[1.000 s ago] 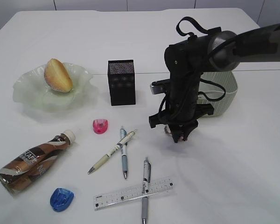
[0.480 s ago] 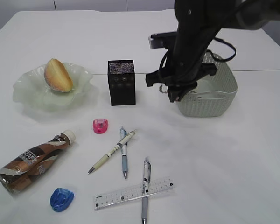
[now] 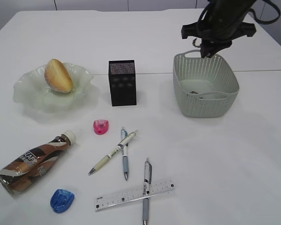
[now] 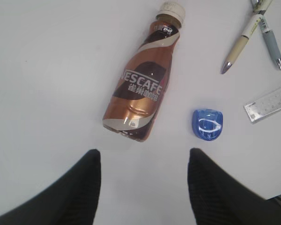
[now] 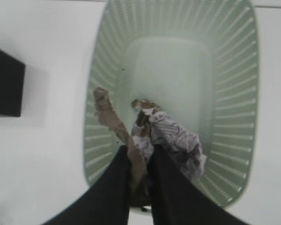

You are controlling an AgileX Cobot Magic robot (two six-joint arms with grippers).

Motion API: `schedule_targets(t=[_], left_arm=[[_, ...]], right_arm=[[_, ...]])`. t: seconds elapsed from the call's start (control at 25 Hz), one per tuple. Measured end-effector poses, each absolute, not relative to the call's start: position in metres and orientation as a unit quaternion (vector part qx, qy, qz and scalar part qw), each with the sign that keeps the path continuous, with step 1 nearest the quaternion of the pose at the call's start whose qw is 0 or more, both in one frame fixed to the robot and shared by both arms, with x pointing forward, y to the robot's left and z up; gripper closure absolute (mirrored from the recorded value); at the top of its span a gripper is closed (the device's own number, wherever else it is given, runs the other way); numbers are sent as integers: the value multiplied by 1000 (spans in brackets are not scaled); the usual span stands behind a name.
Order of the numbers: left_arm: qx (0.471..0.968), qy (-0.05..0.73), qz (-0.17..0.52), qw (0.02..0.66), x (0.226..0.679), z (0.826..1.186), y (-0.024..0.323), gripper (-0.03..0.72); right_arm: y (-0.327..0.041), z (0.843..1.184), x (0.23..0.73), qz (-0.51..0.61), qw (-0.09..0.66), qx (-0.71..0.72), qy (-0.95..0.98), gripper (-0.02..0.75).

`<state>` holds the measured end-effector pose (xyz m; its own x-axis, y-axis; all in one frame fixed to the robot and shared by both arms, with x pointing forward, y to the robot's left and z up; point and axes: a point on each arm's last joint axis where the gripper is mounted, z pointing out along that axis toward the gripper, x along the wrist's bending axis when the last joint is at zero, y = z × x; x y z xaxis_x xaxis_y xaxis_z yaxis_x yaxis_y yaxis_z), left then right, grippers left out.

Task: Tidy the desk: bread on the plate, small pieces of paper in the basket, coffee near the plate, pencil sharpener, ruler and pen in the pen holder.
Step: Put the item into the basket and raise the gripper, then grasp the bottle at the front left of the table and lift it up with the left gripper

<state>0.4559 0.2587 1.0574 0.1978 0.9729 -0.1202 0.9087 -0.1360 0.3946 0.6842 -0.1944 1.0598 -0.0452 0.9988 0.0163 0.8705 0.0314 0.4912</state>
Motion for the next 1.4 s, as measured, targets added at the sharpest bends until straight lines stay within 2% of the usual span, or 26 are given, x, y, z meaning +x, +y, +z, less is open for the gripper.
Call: schedule_targets(t=[0.16, 0.24, 0.32, 0.48, 0.52, 0.6, 0.72, 0.88, 1.0, 1.2, 1.4], left_arm=[[748, 628, 86, 197, 457, 1058, 259, 255], [748, 628, 86, 199, 457, 1058, 259, 255], [747, 628, 87, 200, 457, 1058, 259, 255], [746, 628, 87, 202, 457, 1058, 258, 255], [746, 628, 86, 202, 457, 1058, 258, 255], [746, 629, 85, 203, 457, 1058, 258, 255], [746, 629, 85, 204, 457, 1058, 258, 255], [746, 629, 84, 204, 457, 1058, 258, 242], [745, 629, 84, 205, 457, 1058, 258, 251], [745, 629, 83, 204, 457, 1058, 257, 253], [758, 615, 82, 199, 456, 1058, 257, 254]], right_arm=[[-214, 1055, 694, 191, 184, 682, 682, 648], [-214, 1049, 697, 190, 186, 681, 683, 614], [-214, 1042, 700, 185, 183, 682, 683, 520], [-213, 1037, 701, 183, 178, 684, 684, 218], [-213, 1038, 701, 181, 177, 684, 684, 173], [-214, 1036, 699, 172, 170, 687, 685, 140], [-214, 1033, 692, 144, 143, 698, 687, 151], [-213, 1031, 683, 109, 104, 699, 699, 220], [-213, 1043, 674, 113, 94, 695, 704, 255], [-218, 1068, 646, 115, 92, 689, 710, 264], [-225, 1064, 607, 86, 69, 680, 725, 268]])
